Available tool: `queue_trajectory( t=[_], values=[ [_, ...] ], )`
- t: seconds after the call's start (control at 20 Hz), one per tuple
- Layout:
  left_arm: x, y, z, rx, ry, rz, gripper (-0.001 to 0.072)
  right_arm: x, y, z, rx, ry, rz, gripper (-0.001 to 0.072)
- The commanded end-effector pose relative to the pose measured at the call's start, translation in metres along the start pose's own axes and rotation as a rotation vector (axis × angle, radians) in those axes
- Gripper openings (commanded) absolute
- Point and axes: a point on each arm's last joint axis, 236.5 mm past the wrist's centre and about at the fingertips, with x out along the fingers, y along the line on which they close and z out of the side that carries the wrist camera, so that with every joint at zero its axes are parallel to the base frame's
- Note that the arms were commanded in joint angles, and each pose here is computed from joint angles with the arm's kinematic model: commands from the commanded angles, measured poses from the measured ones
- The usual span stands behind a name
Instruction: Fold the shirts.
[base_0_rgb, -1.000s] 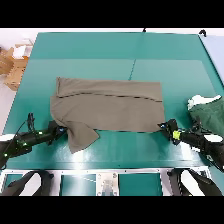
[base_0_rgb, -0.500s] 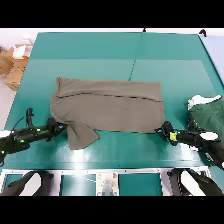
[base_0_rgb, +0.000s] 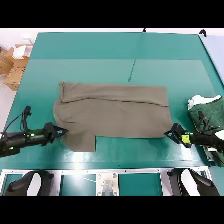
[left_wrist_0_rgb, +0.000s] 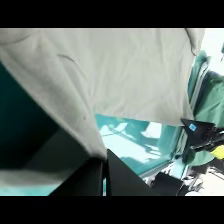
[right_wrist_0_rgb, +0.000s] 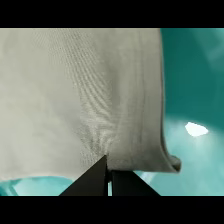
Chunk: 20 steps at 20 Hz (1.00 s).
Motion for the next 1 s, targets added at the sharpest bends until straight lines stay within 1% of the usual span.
queue_trajectory(
  t=[0.0, 0.1, 0.25, 0.45, 0.55, 0.75, 0.85, 0.95],
  values=[
    [-0.012, -0.004, -0.021, -0.005, -0.002, 0.052, 0.0019, -0.017, -0.007, -0.017, -0.013, 0.055, -0.060, 0.0015],
    [-0.021, -0.015, -0.006, 0.011, -0.065, 0.052, 0.0019, -0.034, 0.000, 0.001, -0.033, -0.009, -0.077, 0.0015],
    [-0.043, -0.042, 0.037, 0.070, -0.182, 0.063, 0.0018, -0.062, 0.032, 0.040, -0.073, -0.114, -0.032, 0.0015],
    [-0.051, -0.057, 0.091, 0.076, -0.170, 0.062, 0.0018, -0.064, 0.062, 0.086, -0.113, -0.092, -0.020, 0.0015],
    [-0.048, -0.071, 0.120, 0.090, -0.160, 0.026, 0.0018, -0.057, 0.090, 0.114, -0.146, -0.090, 0.012, 0.0015],
    [0.002, -0.092, 0.172, 0.146, -0.087, 0.030, 0.0019, -0.024, 0.126, 0.163, -0.193, -0.057, 0.021, 0.0015],
    [0.033, -0.088, 0.196, 0.130, -0.029, 0.036, 0.0019, -0.006, 0.136, 0.189, -0.184, -0.046, 0.029, 0.0015],
    [0.054, -0.078, 0.224, 0.100, -0.022, 0.044, 0.0019, 0.013, 0.139, 0.211, -0.179, -0.027, 0.026, 0.0016]
  ],
)
